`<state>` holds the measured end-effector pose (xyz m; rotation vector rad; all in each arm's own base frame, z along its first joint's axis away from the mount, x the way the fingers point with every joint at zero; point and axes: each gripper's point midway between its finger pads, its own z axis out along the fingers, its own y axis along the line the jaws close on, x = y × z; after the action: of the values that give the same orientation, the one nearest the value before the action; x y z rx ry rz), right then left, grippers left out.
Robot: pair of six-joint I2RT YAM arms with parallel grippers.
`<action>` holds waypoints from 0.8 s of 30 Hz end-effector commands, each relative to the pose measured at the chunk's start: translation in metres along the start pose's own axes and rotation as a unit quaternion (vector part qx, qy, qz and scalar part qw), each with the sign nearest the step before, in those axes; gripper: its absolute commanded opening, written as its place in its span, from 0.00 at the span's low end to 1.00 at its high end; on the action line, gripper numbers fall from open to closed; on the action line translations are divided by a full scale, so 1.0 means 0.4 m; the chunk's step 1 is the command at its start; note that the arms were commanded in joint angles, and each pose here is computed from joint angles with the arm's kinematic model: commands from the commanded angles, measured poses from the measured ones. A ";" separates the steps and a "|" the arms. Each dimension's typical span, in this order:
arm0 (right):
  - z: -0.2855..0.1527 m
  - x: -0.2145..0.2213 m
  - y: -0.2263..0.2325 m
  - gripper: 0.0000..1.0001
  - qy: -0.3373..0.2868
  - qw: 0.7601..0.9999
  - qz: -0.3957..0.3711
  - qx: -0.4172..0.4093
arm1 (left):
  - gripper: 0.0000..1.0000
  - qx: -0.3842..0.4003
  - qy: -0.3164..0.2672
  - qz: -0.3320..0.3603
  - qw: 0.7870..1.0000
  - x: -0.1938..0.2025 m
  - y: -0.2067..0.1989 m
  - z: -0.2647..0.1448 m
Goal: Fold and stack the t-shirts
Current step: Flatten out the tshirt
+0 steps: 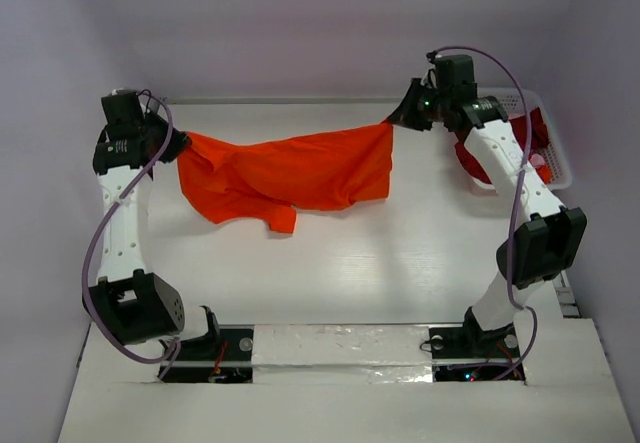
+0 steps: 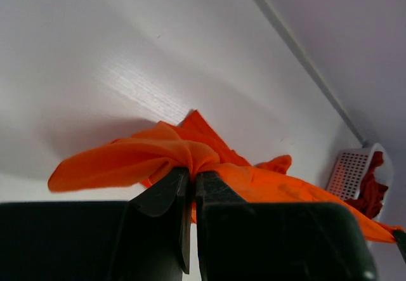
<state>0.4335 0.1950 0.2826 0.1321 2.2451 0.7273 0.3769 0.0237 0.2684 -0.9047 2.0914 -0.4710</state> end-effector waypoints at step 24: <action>-0.094 -0.409 0.112 0.00 -0.150 0.974 -0.075 -0.152 | 0.00 0.401 -0.028 0.028 0.915 -0.209 -0.499 -0.029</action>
<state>0.5484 0.1620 0.3566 0.0897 2.0117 0.8840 0.5190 -0.0257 0.3307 -0.6770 1.8420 -1.0544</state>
